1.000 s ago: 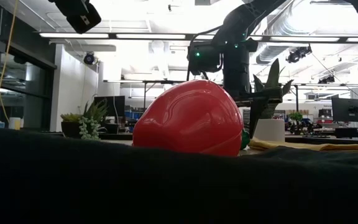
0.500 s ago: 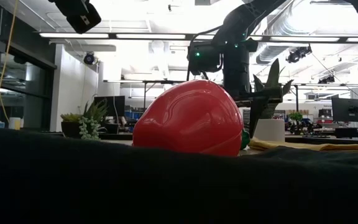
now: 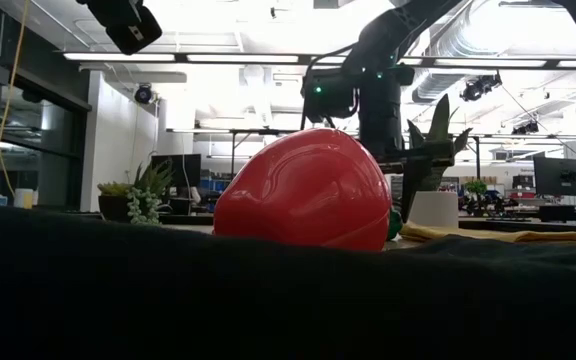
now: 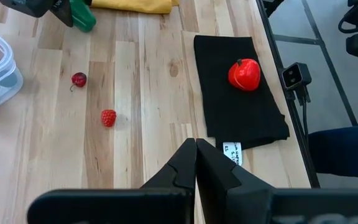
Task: Pick and placing Produce into tupperware
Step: Put the green bell pepper into the transparent bin
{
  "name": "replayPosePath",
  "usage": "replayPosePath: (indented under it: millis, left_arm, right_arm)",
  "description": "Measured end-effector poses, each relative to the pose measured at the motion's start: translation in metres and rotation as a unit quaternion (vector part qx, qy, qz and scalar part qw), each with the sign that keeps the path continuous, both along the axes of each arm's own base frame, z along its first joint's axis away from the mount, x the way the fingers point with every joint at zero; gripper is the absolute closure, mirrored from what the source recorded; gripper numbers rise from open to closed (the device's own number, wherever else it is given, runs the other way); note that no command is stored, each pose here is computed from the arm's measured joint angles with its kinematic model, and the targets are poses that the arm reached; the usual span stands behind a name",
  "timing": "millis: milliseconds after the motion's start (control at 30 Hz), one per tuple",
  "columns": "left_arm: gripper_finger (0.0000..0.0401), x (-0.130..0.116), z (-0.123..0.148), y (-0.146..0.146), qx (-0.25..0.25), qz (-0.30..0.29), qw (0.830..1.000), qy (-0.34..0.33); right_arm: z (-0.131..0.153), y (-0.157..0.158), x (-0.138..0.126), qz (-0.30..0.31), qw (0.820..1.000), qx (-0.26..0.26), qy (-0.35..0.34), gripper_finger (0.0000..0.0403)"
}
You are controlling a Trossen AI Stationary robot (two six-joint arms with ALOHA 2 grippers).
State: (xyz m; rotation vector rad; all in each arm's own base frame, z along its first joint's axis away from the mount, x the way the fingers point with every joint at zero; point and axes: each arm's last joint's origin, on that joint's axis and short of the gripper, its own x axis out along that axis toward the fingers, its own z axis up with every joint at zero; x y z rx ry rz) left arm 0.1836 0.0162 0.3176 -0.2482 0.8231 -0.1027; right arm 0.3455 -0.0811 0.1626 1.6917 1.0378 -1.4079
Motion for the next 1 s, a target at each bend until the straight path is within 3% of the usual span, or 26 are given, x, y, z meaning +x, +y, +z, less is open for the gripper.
replayPosePath:
  millis: [700, 1000]
  left_arm:
    - [0.04, -0.0007, -0.0007, 0.0, 0.0, 0.0, 1.0, 0.005]
    - [0.04, -0.0007, -0.0007, 0.0, 0.0, 0.0, 1.0, 0.005]
  right_arm:
    - [-0.0002, -0.0039, -0.0005, 0.0, 1.0, 0.005, -0.004, 0.013]
    - [-0.0002, -0.0038, -0.0005, 0.0, 1.0, 0.005, -0.004, 0.0172]
